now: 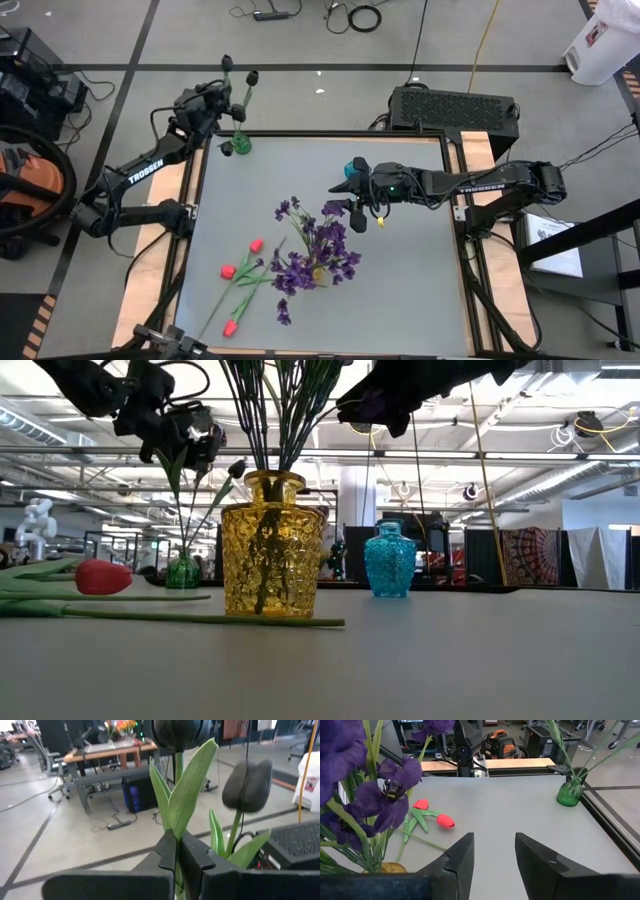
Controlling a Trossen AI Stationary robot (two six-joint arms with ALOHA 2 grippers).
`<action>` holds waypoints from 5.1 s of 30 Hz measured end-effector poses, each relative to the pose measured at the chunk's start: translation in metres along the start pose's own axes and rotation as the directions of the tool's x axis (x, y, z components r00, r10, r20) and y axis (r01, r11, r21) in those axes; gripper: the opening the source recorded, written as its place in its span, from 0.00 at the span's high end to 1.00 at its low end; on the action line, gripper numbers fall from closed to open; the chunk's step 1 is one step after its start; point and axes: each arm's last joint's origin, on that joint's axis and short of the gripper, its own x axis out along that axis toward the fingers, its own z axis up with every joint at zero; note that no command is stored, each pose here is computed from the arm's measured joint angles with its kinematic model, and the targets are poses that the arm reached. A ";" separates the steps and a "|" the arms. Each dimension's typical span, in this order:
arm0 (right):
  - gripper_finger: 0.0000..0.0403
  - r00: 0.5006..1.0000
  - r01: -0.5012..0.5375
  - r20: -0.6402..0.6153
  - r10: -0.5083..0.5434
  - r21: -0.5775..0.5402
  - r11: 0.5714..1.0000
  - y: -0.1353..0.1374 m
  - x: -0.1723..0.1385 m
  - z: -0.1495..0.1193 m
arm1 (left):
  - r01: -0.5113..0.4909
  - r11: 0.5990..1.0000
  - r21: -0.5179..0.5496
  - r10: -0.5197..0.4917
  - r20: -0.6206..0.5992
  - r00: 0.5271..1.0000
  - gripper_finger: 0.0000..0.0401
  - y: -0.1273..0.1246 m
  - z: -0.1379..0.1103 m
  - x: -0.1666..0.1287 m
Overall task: Sort flowers into vase by color
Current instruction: Put the black flower into the green vase, then put the top pink flower into the blue vase
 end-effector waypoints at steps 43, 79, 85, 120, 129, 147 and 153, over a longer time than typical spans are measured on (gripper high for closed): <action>0.67 1.000 0.001 -0.028 -0.001 -0.003 1.000 0.000 0.001 -0.003 | 0.162 0.984 -0.072 -0.166 -0.057 0.985 0.64 0.016 0.016 -0.086; 0.67 0.993 0.004 -0.114 -0.005 -0.002 1.000 0.000 0.021 -0.021 | 0.824 0.560 -0.087 -0.827 -0.115 0.551 0.64 0.010 -0.006 -0.192; 0.67 0.993 0.004 -0.114 -0.004 -0.003 1.000 0.000 0.021 -0.021 | 0.873 0.479 -0.089 -0.875 -0.135 0.466 0.64 0.003 -0.006 -0.192; 0.67 0.988 0.001 -0.154 -0.006 -0.029 1.000 0.000 0.020 -0.025 | 0.633 0.687 -0.358 -0.608 -0.760 0.230 0.64 -0.091 -0.056 -0.180; 0.67 0.984 0.000 -0.177 -0.008 -0.044 0.999 -0.001 0.020 -0.027 | 0.506 0.759 -0.409 -0.549 -0.820 0.161 0.64 -0.106 -0.067 -0.198; 0.67 0.984 -0.018 -0.177 -0.007 -0.141 0.990 -0.001 0.020 -0.027 | 0.339 0.905 -0.257 -0.302 -0.949 0.087 0.64 -0.150 -0.114 -0.240; 0.67 0.984 -0.018 -0.177 -0.007 -0.141 0.990 -0.001 0.020 -0.027 | 0.371 0.878 -0.301 -0.351 -0.933 0.073 0.64 -0.169 -0.125 -0.248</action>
